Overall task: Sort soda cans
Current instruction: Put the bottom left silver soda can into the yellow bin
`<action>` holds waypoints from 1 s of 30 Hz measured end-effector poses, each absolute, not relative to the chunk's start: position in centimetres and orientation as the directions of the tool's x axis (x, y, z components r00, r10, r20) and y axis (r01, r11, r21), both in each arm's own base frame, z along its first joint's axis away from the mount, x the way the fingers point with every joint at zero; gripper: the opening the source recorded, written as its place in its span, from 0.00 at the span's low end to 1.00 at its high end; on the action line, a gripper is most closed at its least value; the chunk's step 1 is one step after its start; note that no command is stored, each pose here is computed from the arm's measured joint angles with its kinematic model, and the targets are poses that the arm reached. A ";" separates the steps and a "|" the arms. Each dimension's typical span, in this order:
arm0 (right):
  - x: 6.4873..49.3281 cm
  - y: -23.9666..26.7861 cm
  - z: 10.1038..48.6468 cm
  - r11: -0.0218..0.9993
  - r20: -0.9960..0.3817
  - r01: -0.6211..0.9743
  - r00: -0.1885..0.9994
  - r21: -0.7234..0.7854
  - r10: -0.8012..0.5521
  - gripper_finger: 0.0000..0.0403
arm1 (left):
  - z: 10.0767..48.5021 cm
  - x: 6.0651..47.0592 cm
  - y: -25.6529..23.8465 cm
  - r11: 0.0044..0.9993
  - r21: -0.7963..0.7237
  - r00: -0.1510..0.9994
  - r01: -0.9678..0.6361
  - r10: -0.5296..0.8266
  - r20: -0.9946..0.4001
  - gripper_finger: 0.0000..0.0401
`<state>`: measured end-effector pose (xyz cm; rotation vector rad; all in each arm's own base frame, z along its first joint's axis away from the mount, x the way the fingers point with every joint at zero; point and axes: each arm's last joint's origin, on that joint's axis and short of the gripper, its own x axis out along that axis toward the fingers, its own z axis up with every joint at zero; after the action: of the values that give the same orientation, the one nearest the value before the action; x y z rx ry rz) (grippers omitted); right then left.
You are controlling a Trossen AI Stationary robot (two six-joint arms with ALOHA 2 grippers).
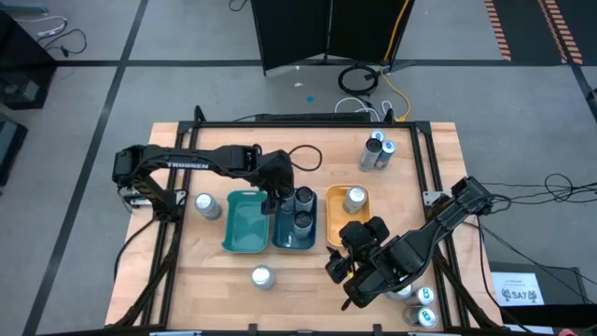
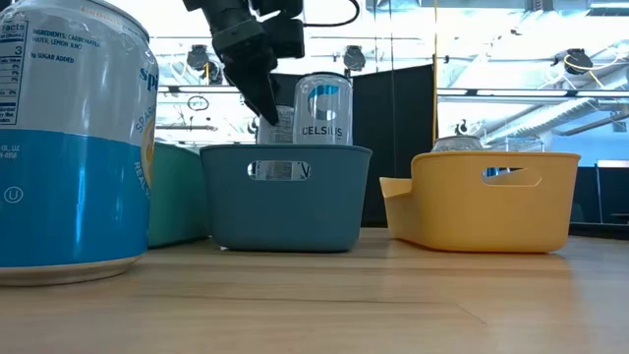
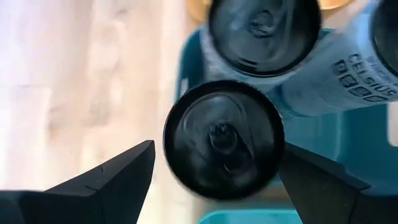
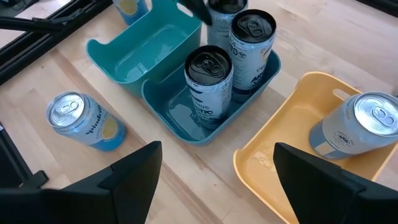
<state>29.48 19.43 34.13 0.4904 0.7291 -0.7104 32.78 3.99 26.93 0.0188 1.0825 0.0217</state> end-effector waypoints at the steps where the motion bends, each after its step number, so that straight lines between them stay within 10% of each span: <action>1: 29.5 19.4 34.1 0.669 -0.740 0.727 0.535 0.157 -0.408 0.75 | 27.3 32.7 4.1 0.999 0.044 0.459 -0.019 0.048 -0.887 0.84; 20: 28.9 20.2 34.1 0.756 -0.753 0.650 0.537 0.081 -0.381 0.75 | 29.2 29.4 2.5 0.928 -0.022 0.151 -0.371 0.037 -0.988 0.84; 30: 27.2 22.3 34.1 0.814 -0.761 0.578 0.554 0.059 -0.338 0.75 | 32.9 25.8 -4.8 0.841 -0.086 0.285 -0.535 0.084 -0.955 0.84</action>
<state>27.25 22.28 34.05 0.3205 0.8203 -0.5518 25.77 -4.79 32.95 -0.4324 1.2201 0.4310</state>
